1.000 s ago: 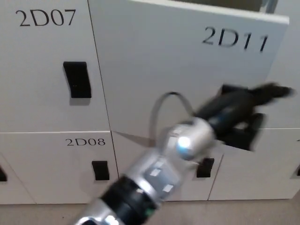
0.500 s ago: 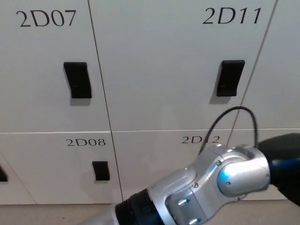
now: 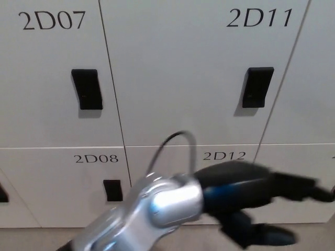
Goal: The robot uses its left hand to push the door of an open cabinet towards the right and closes it
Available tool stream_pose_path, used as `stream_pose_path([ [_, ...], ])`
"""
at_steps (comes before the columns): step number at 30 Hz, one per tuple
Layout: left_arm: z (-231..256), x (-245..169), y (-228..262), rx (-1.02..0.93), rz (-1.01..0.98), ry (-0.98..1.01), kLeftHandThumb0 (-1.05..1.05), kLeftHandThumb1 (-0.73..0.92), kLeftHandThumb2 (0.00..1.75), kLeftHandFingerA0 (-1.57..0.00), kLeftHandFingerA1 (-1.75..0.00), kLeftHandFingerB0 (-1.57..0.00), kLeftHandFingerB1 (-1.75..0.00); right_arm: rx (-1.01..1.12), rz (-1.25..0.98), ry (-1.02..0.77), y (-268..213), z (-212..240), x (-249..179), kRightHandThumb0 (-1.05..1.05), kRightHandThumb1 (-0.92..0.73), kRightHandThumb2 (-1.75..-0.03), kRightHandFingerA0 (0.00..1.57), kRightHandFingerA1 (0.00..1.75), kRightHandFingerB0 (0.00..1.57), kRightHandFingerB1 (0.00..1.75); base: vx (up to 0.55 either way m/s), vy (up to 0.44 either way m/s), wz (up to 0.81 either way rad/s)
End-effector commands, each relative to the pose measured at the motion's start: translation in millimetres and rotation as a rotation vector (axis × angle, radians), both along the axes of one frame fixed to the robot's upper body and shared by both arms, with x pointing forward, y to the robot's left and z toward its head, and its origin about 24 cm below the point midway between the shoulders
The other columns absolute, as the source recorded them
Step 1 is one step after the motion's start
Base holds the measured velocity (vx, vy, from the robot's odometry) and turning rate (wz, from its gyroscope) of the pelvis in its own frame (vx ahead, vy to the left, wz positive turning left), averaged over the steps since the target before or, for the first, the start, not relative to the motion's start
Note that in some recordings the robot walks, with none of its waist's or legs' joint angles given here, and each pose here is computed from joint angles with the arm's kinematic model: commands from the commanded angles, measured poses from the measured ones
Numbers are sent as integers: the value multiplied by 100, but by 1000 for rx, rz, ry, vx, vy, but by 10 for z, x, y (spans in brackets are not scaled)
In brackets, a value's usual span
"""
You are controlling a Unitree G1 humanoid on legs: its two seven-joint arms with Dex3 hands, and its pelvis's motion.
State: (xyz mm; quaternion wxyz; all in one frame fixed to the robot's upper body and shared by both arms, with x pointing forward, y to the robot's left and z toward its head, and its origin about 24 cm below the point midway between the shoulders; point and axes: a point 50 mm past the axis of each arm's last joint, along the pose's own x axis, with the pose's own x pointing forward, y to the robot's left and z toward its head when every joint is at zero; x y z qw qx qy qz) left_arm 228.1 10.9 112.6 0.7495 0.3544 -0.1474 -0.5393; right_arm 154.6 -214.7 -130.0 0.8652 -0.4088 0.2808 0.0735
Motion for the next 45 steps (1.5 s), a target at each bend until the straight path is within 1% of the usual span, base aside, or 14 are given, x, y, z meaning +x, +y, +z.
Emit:
stream_pose_path([
  [1,-548,-558,1073,-12,172,272,-74,92,70,-35,-32,-28,-30,17,-96,-24,-76,26,37,-63,-74,-104,28,48,36,51,0,0,0],
  [6,-815,-845,1398,26,259,333,-79,92,69,-36,-32,-32,-30,20,-116,-18,-92,17,12,-60,-72,-102,33,50,35,50,0,0,0],
  [11,-955,-1019,1672,54,361,371,-79,92,69,-36,-32,-29,-30,25,-126,-13,-93,11,4,-60,-72,-101,33,50,35,49,0,0,0],
  [15,-954,-1036,1689,51,362,368,-79,92,69,-36,-32,-29,-30,25,-126,-13,-93,11,4,-60,-72,-101,33,50,35,49,0,0,0],
  [18,-1107,-1086,2114,191,503,330,-75,92,70,-34,-32,-28,-30,19,-124,-12,-104,8,-17,-61,-73,-102,32,50,35,50,0,0,0],
  [21,-1119,-1096,2162,212,509,309,-75,92,70,-34,-32,-28,-30,18,-125,-11,-108,6,-23,-61,-73,-102,32,50,35,50,0,0,0],
  [22,-1219,-1034,2357,274,587,294,-76,90,68,-34,-31,-29,-30,21,-127,-6,-100,2,-22,-62,-73,-102,29,49,34,49,0,0,0],
  [25,-1280,-1011,2503,321,650,289,-77,91,68,-34,-31,-28,-29,21,-125,-7,-92,0,-24,-62,-73,-102,30,49,35,50,0,0,0],
  [27,-1370,-1010,2689,353,760,323,-79,92,68,-32,-31,-28,-29,29,-135,1,-99,-10,-52,-63,-73,-102,29,49,35,50,0,0,0],
  [28,-1432,-1010,2808,349,836,350,-78,90,68,-34,-31,-30,-30,31,-141,5,-103,-16,-66,-63,-73,-102,28,48,35,50,0,0,0],
  [34,-1554,-973,3042,307,1006,379,-81,91,68,-35,-32,-31,-30,19,-133,-10,-85,-4,-30,-61,-73,-103,32,50,35,50,0,0,0],
  [38,-1581,-999,3065,302,1023,384,-81,91,68,-35,-32,-31,-30,16,-134,-5,-88,-14,-61,-61,-73,-103,32,50,35,50,0,0,0],
  [43,-1759,-1095,3276,378,1178,434,-79,92,70,-22,-29,-20,-27,23,-143,4,-95,-23,-83,-63,-74,-102,32,50,34,49,0,0,0],
  [45,-1799,-1151,3312,385,1209,448,-79,92,70,-22,-29,-20,-27,25,-140,14,-96,-32,-102,-63,-74,-102,32,50,34,49,0,0,0],
])
